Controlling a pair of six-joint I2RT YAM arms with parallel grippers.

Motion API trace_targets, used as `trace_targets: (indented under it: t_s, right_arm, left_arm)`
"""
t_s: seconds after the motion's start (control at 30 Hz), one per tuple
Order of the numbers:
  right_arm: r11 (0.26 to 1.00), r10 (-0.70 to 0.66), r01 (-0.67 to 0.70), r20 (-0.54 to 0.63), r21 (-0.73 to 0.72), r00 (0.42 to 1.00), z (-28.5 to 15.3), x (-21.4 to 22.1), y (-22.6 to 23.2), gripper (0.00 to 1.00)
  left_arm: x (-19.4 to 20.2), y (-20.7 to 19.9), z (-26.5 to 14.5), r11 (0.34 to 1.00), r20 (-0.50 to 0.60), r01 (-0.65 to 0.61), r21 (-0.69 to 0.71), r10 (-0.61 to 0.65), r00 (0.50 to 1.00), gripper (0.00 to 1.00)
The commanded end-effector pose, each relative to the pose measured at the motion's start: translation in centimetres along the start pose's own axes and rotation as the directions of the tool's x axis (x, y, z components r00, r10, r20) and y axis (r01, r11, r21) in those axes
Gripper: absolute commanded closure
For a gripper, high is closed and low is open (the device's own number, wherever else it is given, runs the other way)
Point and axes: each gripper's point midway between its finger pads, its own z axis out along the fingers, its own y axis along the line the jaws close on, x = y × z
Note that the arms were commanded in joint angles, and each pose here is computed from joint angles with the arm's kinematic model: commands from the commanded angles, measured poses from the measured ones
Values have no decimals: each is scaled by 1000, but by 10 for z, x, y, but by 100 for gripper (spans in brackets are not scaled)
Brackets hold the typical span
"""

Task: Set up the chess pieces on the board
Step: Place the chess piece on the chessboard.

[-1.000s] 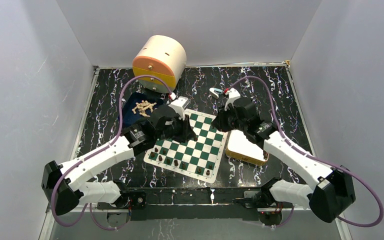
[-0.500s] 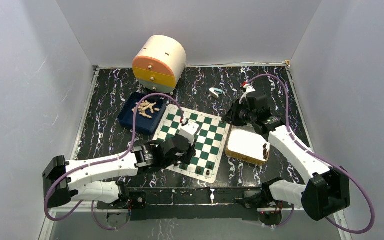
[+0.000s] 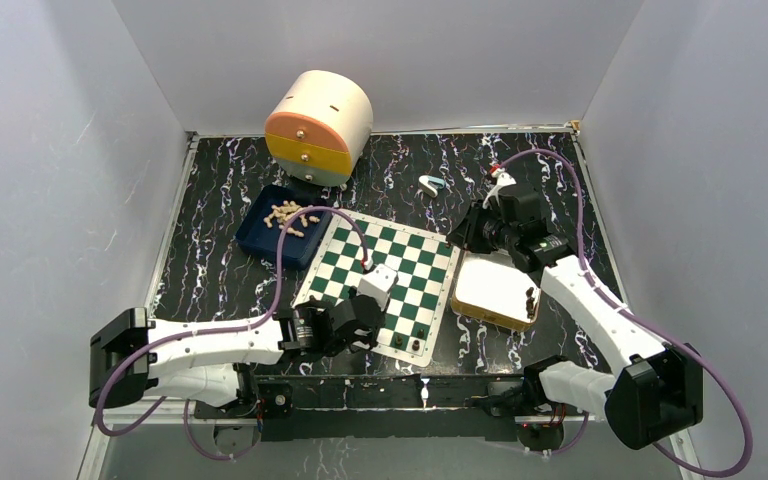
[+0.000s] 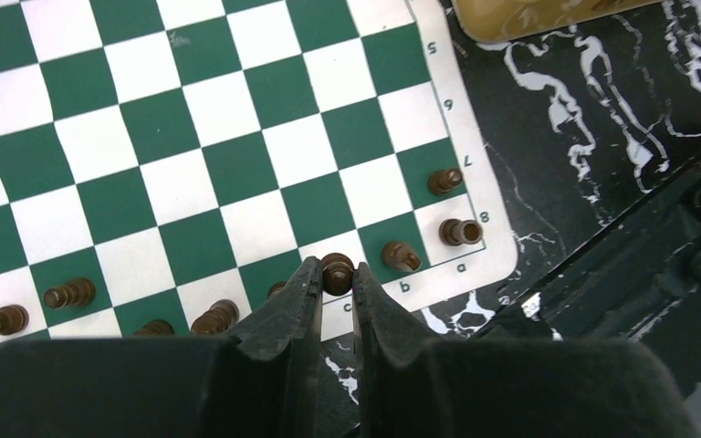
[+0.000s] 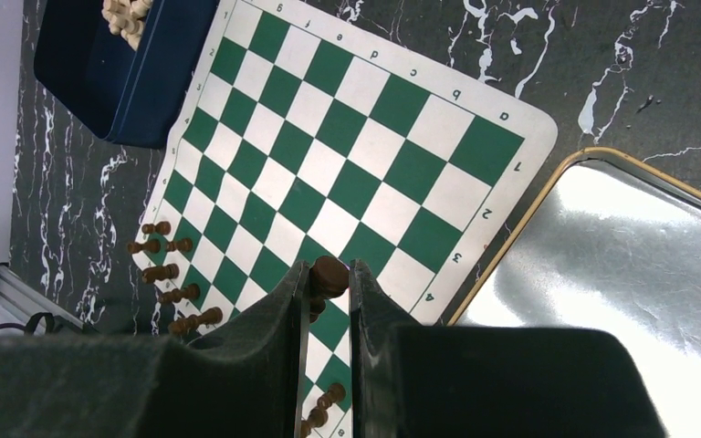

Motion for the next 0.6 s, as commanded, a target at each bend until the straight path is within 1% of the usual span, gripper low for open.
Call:
trace_targets:
  t_s: [0.0, 0.27, 0.33, 0.57]
  right_arm:
    - [1000, -24, 25, 35, -16, 999, -8, -7, 3, 94]
    - [999, -32, 33, 38, -7, 999, -11, -7, 1, 94]
    - [999, -36, 36, 39, -1, 999, -12, -8, 0, 94]
    - [999, -44, 44, 41, 1, 998, -12, -8, -1, 94]
  left_arm:
    - [0, 4, 4, 999, 46, 42, -25, -41, 998, 100]
    - [18, 2, 16, 999, 5, 8, -33, -8, 1000, 100]
    - [15, -1, 18, 1000, 20, 15, -23, -15, 1000, 100]
    - [23, -3, 22, 1000, 7, 10, -12, -10, 1000, 100]
